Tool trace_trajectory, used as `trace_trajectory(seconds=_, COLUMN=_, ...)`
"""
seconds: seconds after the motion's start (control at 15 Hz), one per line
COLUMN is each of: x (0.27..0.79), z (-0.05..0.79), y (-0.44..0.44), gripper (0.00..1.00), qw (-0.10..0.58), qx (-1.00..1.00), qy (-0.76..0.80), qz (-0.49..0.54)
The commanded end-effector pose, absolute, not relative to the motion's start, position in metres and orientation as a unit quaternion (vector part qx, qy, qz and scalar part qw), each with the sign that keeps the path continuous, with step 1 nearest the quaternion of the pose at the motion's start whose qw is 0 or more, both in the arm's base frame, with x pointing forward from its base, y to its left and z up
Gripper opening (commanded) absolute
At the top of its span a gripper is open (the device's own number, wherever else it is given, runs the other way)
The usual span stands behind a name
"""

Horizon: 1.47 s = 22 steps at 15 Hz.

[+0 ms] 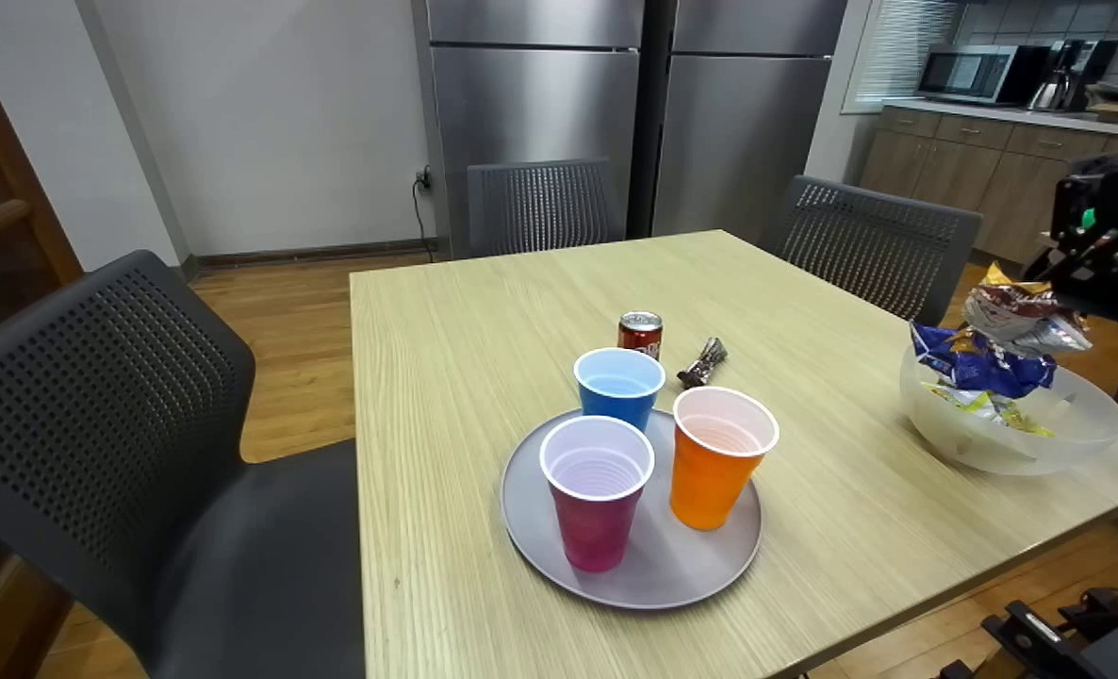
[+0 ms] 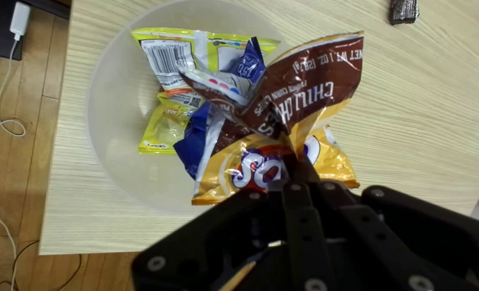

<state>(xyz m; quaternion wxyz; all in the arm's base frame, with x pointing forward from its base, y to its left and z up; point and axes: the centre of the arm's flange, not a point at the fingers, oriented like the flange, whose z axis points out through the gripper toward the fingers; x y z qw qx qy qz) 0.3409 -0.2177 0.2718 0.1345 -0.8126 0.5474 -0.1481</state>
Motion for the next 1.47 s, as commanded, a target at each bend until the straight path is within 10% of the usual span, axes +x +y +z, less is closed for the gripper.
trace_trajectory(seconds=0.0, x=0.322, z=0.288, y=-0.217, gripper=0.00, qw=0.122, qx=-0.807, qy=0.556, qz=-0.157)
trace_trajectory(seconds=1.4, x=0.352, z=0.225, y=-0.245, gripper=0.00, qw=0.110, qx=-0.778, qy=0.613, qz=-0.080)
